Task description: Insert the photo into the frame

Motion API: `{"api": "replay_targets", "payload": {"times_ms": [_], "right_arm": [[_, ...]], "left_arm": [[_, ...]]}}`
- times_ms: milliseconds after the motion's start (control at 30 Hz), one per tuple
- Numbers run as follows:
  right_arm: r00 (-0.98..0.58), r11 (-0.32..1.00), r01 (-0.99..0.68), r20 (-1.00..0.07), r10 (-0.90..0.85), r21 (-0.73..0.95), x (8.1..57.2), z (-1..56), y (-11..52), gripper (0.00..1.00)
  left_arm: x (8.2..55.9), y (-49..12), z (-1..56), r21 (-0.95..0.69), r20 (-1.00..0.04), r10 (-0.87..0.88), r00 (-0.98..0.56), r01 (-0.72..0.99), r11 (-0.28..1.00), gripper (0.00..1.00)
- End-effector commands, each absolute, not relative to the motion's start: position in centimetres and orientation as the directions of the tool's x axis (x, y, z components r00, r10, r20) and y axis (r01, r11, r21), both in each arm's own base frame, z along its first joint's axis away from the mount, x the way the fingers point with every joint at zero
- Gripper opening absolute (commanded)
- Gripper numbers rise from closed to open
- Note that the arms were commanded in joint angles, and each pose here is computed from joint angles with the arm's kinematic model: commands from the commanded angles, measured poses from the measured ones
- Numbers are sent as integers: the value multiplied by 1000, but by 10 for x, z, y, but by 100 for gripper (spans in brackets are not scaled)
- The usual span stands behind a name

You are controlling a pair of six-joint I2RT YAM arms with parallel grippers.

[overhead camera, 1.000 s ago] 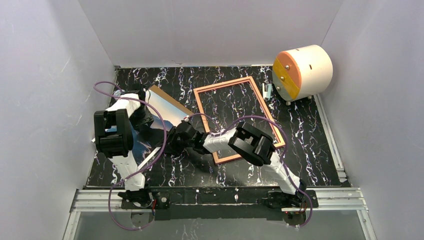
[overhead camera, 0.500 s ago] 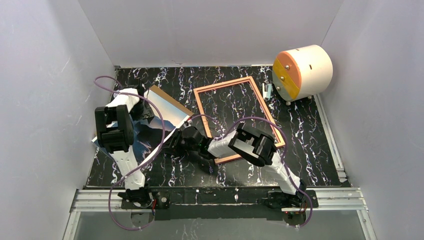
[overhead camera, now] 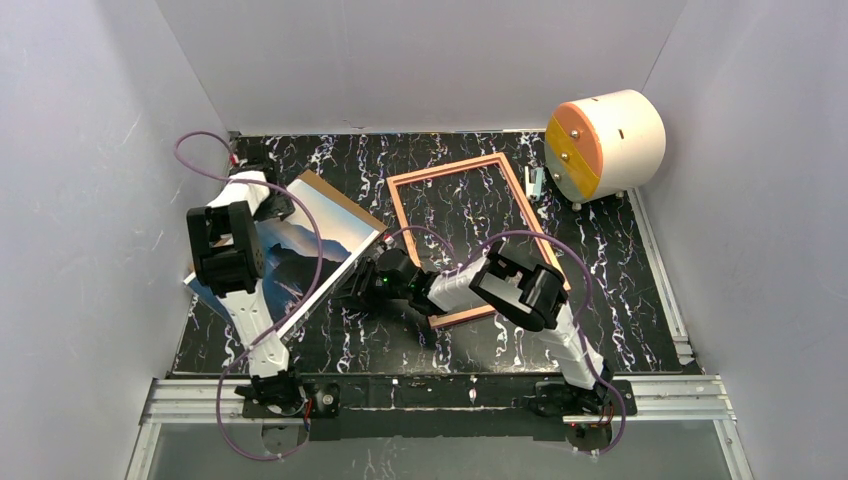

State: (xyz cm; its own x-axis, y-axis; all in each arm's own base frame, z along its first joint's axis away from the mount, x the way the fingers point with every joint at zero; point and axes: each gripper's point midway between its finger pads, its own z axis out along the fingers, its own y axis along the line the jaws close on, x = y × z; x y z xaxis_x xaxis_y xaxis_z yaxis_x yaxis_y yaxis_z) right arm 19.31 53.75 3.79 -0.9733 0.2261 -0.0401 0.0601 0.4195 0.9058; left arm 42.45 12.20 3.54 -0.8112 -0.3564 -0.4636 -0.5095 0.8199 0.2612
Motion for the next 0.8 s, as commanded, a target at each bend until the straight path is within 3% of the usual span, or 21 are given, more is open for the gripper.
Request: {"api": "replay_targets", "payload": {"times_ms": [0, 567, 767], "right_arm": [[-986, 694, 101, -19, 164, 713, 168, -52, 480, 53], [-991, 735, 92, -9, 132, 672, 162, -63, 466, 53], [-991, 734, 85, -16, 130, 674, 162, -61, 465, 53]], "left_arm": [[428, 155, 26, 261, -486, -371, -791, -536, 803, 98], [411, 157, -12, 25, -444, -486, -753, -553, 833, 98], [400, 141, -39, -63, -372, -539, -756, -559, 827, 98]]}}
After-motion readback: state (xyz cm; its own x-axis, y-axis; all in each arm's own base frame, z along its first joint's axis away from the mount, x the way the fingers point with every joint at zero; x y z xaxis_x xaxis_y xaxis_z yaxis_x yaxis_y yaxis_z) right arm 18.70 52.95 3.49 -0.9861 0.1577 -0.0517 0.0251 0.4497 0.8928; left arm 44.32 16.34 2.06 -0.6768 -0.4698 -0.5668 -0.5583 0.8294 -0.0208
